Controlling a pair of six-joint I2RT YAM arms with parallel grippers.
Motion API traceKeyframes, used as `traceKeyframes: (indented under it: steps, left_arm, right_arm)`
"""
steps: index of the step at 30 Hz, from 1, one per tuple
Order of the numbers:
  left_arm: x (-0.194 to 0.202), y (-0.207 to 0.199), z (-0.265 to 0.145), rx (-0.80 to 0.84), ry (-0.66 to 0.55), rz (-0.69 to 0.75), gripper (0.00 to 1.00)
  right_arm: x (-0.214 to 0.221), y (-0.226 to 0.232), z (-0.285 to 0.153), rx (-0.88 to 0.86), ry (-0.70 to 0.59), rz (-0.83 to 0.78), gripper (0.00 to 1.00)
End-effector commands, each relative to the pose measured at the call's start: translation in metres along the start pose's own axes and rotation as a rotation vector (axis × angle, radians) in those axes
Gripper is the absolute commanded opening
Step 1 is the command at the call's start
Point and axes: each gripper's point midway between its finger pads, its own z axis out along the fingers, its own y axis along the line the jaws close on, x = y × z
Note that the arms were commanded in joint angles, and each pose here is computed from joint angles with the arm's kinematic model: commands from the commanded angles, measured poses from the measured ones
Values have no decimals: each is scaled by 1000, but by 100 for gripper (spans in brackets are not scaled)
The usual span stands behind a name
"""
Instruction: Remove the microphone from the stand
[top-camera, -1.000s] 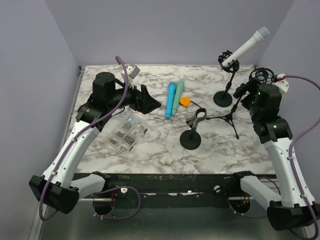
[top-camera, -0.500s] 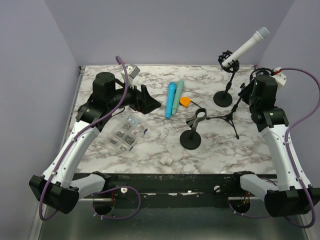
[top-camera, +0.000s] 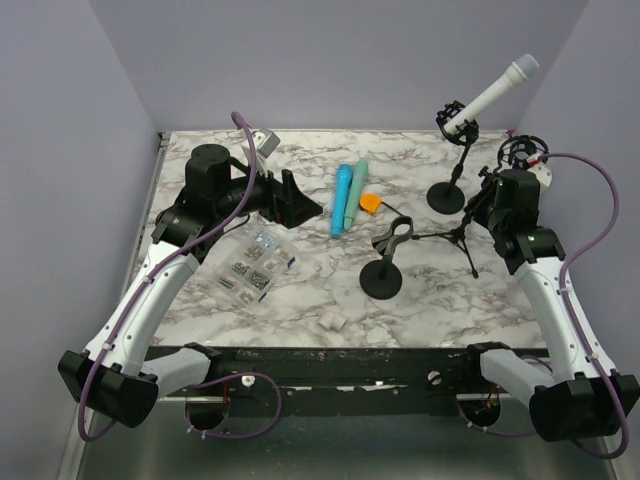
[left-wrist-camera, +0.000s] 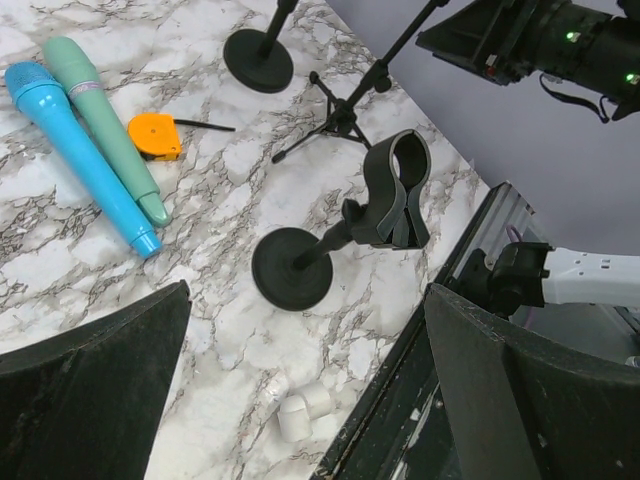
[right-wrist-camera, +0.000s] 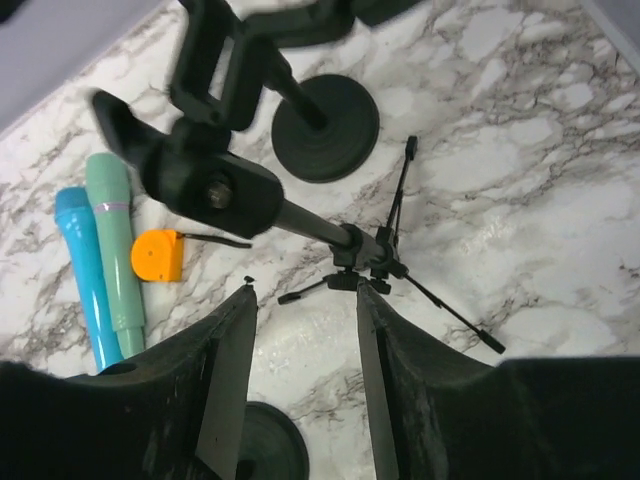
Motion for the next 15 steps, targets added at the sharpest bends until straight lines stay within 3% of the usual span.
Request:
traceKeyframes:
  steps: [1, 5, 11, 15]
  left_arm:
    - [2, -4, 1, 24, 4, 11, 98]
    - [2, -4, 2, 26, 5, 9, 98]
    - [3, -3, 3, 25, 9, 10, 98]
    - [3, -4, 2, 23, 6, 15, 98]
  right_arm:
    - [-56, 21, -34, -81, -123, 49, 50]
    - [-86, 9, -45, 9, -212, 65, 52]
    - [-101, 12, -34, 46, -237, 59, 50]
    - [-92, 12, -22, 51, -214, 53, 35]
